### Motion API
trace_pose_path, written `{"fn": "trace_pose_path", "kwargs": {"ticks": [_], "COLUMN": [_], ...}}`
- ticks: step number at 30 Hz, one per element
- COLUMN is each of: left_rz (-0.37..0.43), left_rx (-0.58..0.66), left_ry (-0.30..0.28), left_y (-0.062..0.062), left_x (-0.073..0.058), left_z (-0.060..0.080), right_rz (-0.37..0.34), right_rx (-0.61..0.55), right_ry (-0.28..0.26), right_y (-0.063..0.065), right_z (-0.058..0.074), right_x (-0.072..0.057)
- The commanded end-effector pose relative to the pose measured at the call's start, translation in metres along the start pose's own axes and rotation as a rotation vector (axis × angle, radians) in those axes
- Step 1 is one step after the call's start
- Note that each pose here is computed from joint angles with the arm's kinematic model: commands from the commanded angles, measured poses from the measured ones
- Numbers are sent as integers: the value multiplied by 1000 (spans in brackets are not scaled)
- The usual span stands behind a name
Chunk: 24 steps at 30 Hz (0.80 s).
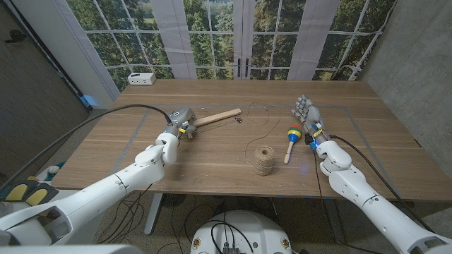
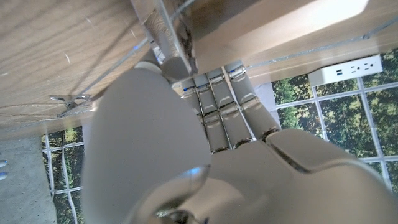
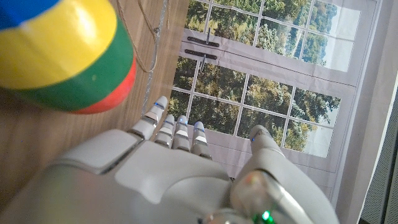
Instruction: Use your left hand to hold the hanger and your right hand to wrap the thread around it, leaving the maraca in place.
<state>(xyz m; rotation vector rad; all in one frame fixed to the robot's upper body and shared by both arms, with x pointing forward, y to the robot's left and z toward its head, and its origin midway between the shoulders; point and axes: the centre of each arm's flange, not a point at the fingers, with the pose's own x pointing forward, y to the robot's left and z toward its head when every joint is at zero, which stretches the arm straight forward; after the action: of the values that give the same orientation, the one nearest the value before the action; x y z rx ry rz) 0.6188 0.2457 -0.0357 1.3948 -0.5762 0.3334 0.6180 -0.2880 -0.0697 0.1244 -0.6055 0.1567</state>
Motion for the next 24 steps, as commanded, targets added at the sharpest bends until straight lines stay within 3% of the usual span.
{"fn": "trace_pose_path", "kwargs": {"ticks": [1, 14, 24], "left_rz": [172, 216, 304], "left_rx": [66, 67, 81], "left_ry": [-90, -138, -223], "left_y": [46, 61, 73], "left_x": [-2, -3, -9], "left_z": [1, -3, -3], "right_rz": [-22, -51, -86], "right_rx": [-70, -86, -121], "right_ry": [-47, -86, -120], "right_y": [10, 22, 33], "right_z": [11, 16, 22], "right_x": [-10, -33, -56]}}
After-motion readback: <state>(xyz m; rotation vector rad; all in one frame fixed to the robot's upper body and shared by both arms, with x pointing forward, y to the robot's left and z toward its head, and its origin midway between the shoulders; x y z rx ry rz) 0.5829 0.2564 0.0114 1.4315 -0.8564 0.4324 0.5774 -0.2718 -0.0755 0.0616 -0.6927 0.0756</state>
